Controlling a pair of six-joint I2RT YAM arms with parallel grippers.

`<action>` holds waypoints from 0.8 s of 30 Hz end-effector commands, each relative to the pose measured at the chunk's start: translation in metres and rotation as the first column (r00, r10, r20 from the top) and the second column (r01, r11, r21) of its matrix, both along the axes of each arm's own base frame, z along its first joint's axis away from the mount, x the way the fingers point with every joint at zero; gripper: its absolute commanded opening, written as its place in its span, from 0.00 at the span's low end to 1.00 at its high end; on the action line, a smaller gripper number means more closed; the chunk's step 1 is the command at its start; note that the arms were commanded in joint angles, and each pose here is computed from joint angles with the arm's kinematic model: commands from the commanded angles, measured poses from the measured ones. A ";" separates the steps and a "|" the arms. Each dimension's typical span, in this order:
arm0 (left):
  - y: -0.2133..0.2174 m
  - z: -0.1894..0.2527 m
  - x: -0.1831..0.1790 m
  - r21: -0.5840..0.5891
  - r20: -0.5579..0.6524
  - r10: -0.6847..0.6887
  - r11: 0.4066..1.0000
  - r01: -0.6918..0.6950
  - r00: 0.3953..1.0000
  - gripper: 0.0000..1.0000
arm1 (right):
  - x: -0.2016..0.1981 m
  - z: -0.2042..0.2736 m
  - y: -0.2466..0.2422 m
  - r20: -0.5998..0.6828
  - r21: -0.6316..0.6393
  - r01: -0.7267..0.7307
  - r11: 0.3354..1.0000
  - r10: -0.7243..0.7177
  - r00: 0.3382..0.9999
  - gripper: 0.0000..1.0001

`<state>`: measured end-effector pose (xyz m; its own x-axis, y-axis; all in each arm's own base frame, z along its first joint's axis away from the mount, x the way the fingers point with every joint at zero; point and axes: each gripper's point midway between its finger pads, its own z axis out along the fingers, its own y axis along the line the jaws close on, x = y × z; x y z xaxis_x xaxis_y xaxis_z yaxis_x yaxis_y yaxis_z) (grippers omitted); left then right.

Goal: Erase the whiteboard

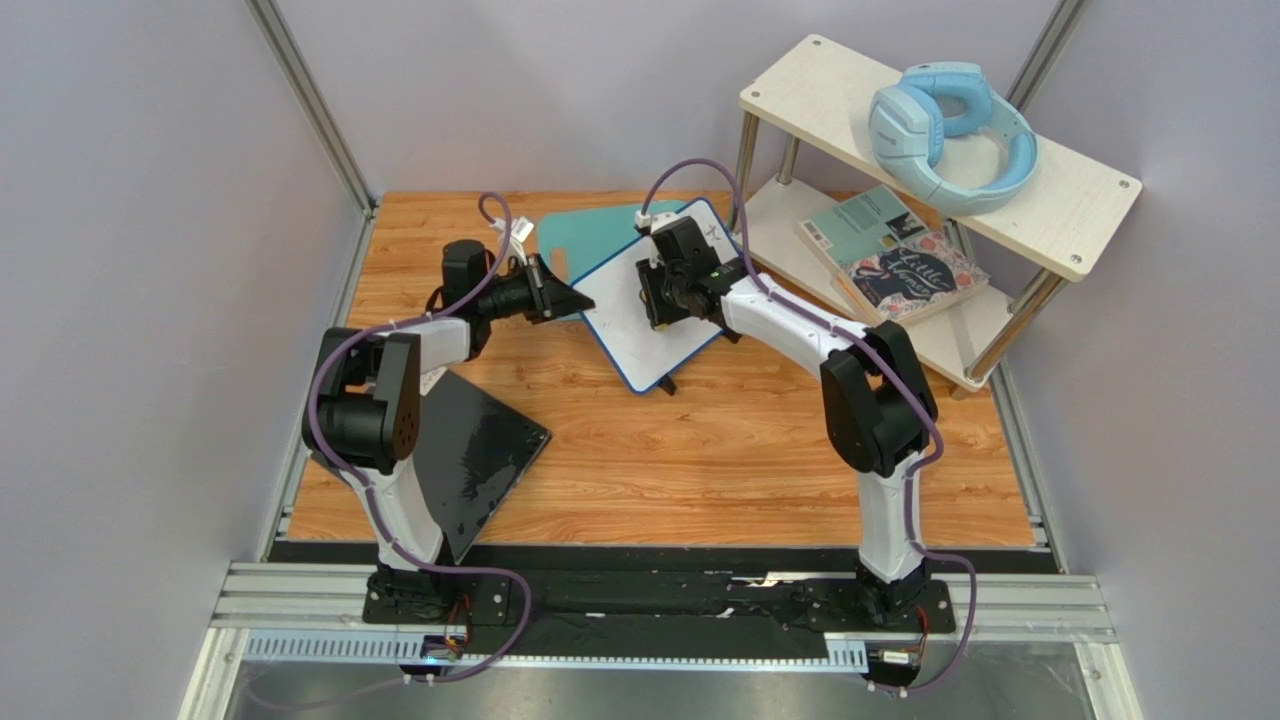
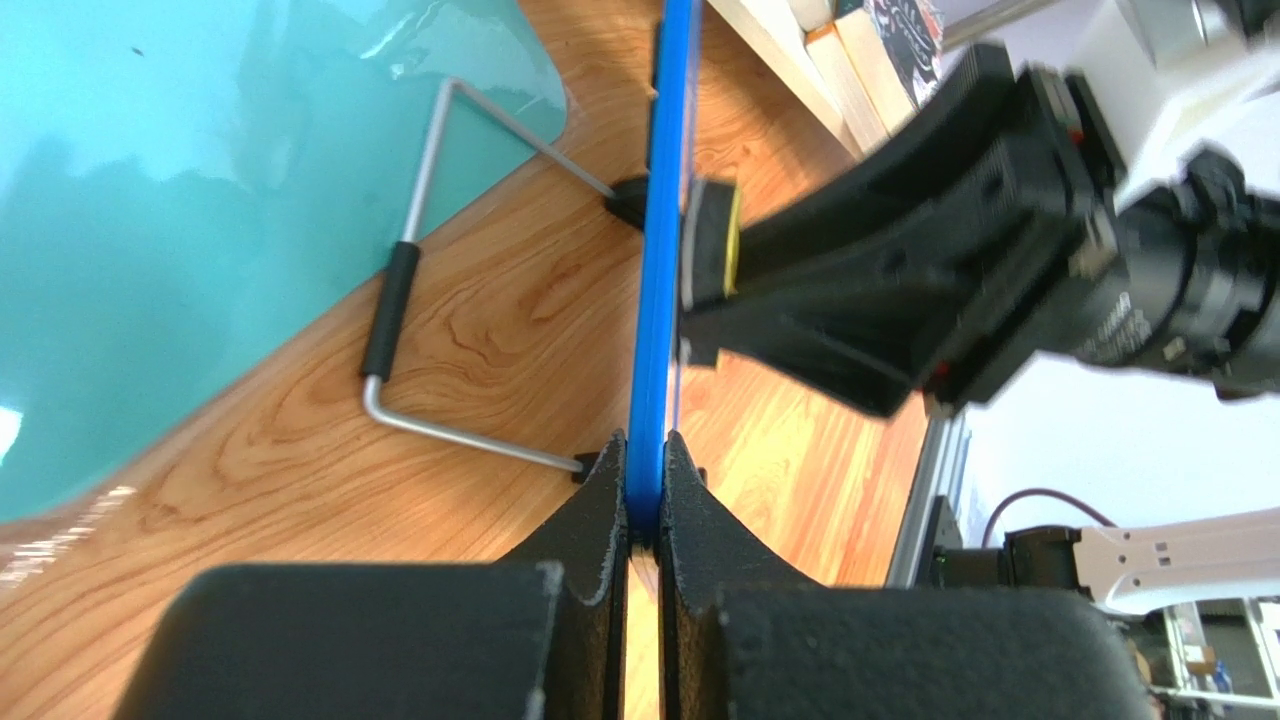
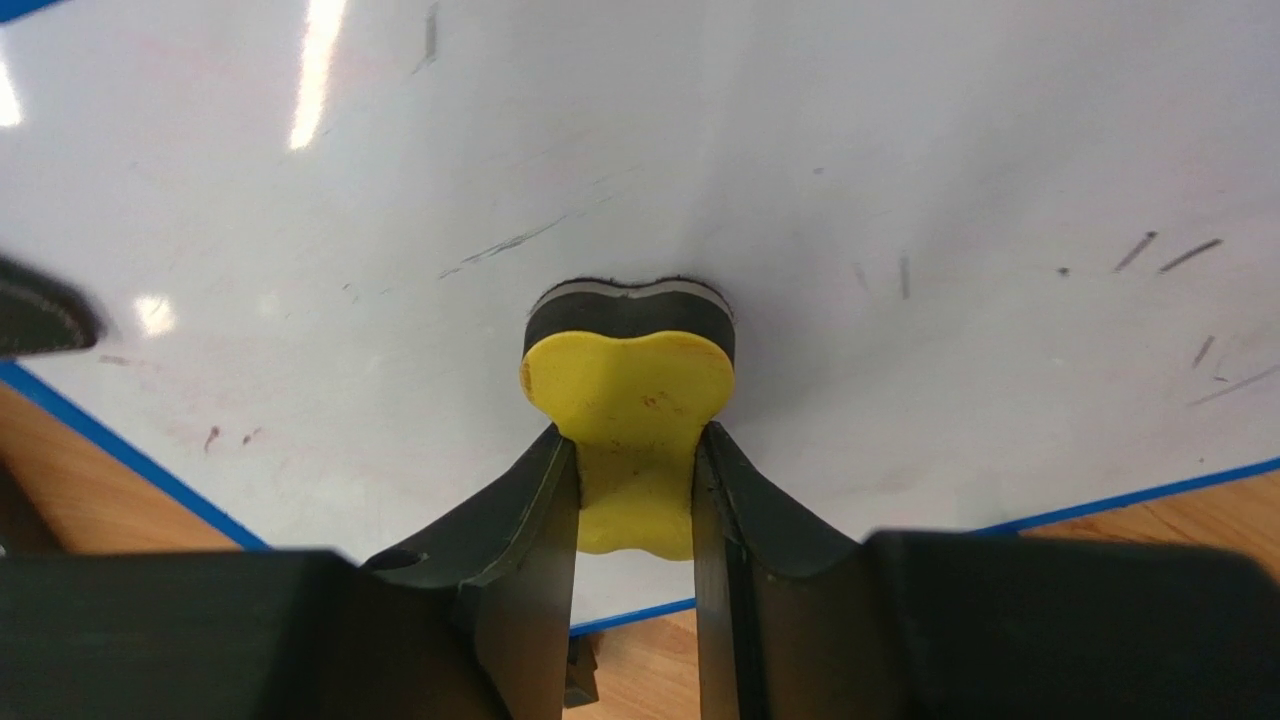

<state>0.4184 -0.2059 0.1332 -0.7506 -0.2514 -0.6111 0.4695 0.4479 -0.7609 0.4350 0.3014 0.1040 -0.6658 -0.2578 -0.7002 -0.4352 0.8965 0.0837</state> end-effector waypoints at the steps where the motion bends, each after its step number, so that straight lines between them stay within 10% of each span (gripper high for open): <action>1: -0.016 -0.002 -0.017 0.023 0.053 -0.110 0.994 0.109 0.992 0.00 | 0.069 0.012 -0.038 0.127 0.039 0.179 0.983 -0.182 0.975 0.00; 24: -0.015 0.009 -0.017 0.032 0.057 -0.124 0.992 0.123 0.991 0.00 | 0.055 -0.049 -0.124 -0.006 -0.133 0.310 0.942 -0.313 0.950 0.00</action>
